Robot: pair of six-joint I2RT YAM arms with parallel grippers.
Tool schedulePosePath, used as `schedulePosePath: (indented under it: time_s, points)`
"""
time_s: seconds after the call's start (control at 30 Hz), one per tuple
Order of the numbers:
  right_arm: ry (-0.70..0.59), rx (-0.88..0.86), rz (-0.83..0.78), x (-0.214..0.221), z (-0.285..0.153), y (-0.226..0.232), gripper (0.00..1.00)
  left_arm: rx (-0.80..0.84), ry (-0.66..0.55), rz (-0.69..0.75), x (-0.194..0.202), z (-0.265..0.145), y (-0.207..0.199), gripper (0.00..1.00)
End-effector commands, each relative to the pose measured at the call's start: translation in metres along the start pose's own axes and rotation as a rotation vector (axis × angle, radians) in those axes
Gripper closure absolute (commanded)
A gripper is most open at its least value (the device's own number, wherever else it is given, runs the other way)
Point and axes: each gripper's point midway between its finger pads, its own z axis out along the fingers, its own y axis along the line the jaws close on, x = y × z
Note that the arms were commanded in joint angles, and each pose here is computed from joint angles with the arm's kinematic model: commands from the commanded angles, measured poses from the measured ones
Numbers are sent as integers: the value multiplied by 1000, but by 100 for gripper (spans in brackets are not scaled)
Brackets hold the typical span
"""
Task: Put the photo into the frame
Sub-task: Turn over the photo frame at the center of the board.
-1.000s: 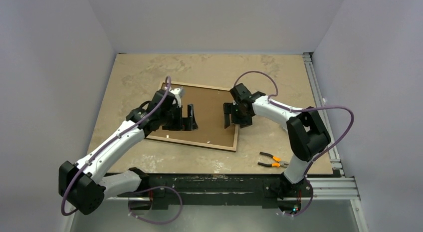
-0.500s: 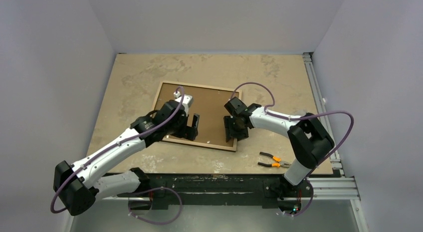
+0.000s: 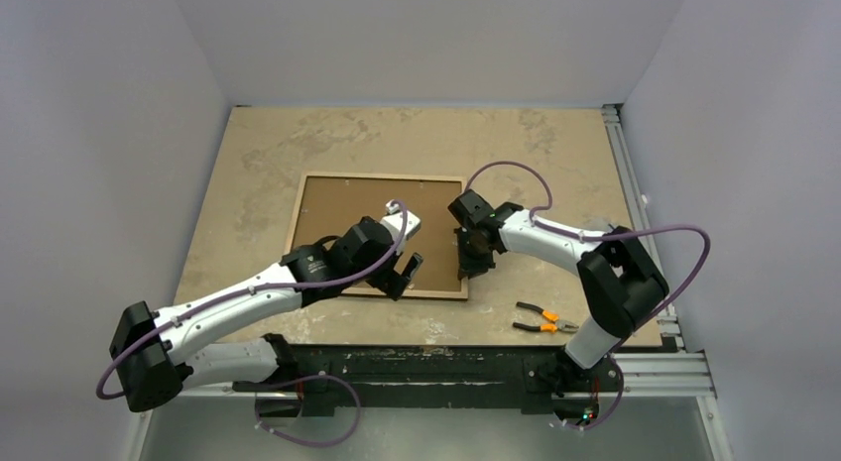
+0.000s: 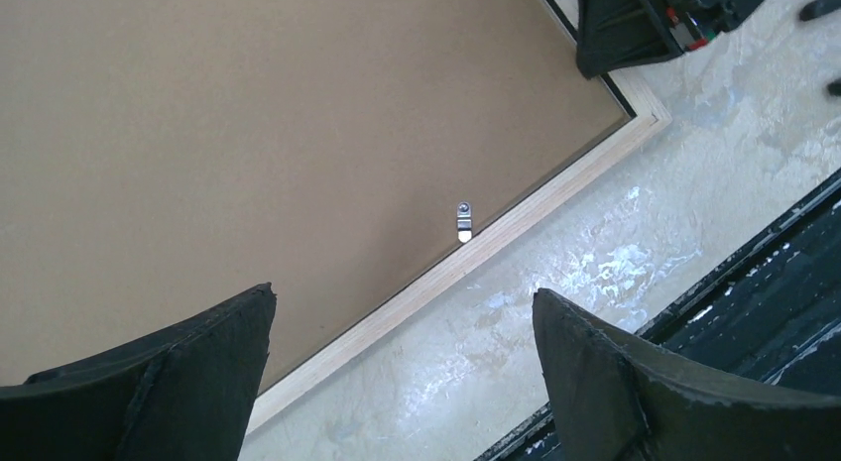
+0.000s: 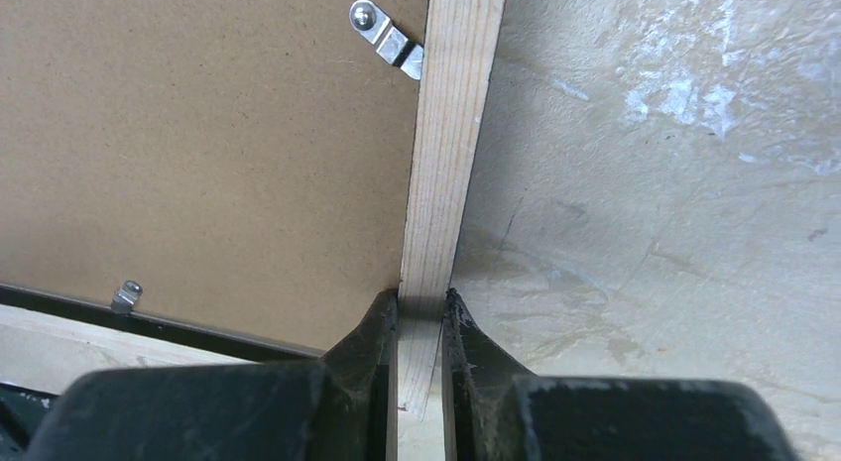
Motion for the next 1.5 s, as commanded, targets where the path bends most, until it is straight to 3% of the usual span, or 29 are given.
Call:
schedulePosePath:
  time_s: [0.0, 0.23, 0.43, 0.67, 0.8, 0.93, 1.07, 1.17, 1.3, 1.4, 1.47]
  points:
    - [-78, -66, -51, -25, -43, 22, 100, 1, -77, 149, -12, 4, -8, 2]
    - [-111, -124, -48, -47, -79, 44, 100, 16, -94, 323, -1, 5, -36, 3]
    - [-120, -163, -44, -55, -98, 53, 100, -105, -85, 423, 20, 17, -45, 5]
    - [-110, -213, -44, -51, -110, 59, 100, -454, -32, 464, 18, 31, -23, 5]
    - [-108, -225, -45, -49, -115, 59, 100, -729, -11, 496, 6, 26, -7, 11]
    - [-103, -227, -45, -45, -117, 56, 100, -904, -21, 481, 0, 13, 5, 24]
    - [-96, -238, -45, -42, -117, 56, 100, -1009, -58, 450, -7, -4, 14, 49]
    - [-89, -244, -47, -39, -116, 56, 100, -1062, -87, 451, -16, -14, 15, 77]
    - [-95, -252, -48, -39, -117, 56, 100, -1081, -107, 498, -27, -15, 8, 90]
    - [-107, -267, -47, -41, -119, 57, 87, -1075, -116, 490, -29, -17, 7, 96]
    - [-119, -283, -39, -44, -122, 56, 72, -1069, -122, 480, -30, -21, 7, 96]
